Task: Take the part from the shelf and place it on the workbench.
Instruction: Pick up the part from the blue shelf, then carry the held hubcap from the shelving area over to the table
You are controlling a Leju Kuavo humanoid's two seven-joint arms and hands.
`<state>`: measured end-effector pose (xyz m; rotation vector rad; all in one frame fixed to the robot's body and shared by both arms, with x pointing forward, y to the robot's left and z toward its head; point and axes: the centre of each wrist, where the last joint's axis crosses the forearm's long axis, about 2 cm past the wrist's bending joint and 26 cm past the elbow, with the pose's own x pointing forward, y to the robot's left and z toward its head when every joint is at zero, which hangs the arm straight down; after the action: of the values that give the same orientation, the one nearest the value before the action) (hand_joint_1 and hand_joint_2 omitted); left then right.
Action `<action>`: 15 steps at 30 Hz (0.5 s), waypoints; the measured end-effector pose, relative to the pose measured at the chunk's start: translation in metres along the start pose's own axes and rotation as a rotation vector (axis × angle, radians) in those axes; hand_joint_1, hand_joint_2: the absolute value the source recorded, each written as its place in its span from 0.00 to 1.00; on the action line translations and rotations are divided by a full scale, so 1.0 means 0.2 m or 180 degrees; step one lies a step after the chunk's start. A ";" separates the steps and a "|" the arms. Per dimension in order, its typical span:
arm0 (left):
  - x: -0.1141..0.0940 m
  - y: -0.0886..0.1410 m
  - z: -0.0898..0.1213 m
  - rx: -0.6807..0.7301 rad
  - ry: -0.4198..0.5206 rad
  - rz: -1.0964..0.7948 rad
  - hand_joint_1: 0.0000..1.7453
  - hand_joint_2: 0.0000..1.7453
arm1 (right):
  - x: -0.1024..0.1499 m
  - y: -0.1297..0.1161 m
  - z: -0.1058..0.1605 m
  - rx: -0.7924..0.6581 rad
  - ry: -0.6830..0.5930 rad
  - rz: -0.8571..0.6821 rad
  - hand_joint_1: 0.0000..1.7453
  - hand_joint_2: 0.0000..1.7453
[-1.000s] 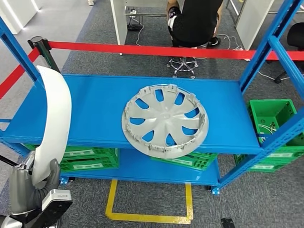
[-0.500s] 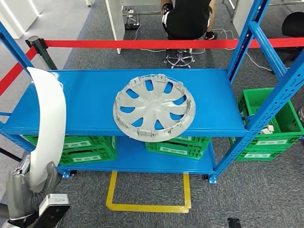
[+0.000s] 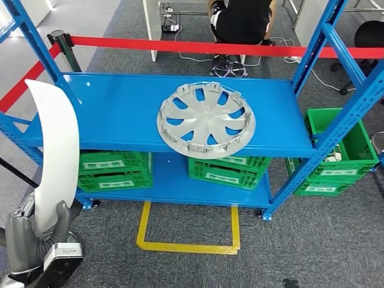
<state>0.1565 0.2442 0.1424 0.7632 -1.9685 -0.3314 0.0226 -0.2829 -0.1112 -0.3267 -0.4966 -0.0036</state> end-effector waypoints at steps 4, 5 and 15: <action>-0.01 -0.01 -0.01 -0.0009 -0.0017 0.0013 1.00 1.00 | -0.01 -0.01 0.00 -0.0041 0.0011 -0.0050 0.00 0.00; -0.01 -0.01 -0.01 -0.0011 -0.0021 0.0012 1.00 1.00 | 0.00 -0.01 0.00 -0.0047 0.0007 -0.0059 0.00 0.00; -0.02 -0.02 -0.02 -0.0034 -0.0039 0.0032 1.00 1.00 | 0.00 -0.01 0.00 -0.0072 0.0008 -0.0103 0.00 0.00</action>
<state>0.1627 0.2446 0.1389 0.7457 -1.9799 -0.3410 0.0217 -0.2848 -0.1106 -0.3406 -0.4995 -0.0410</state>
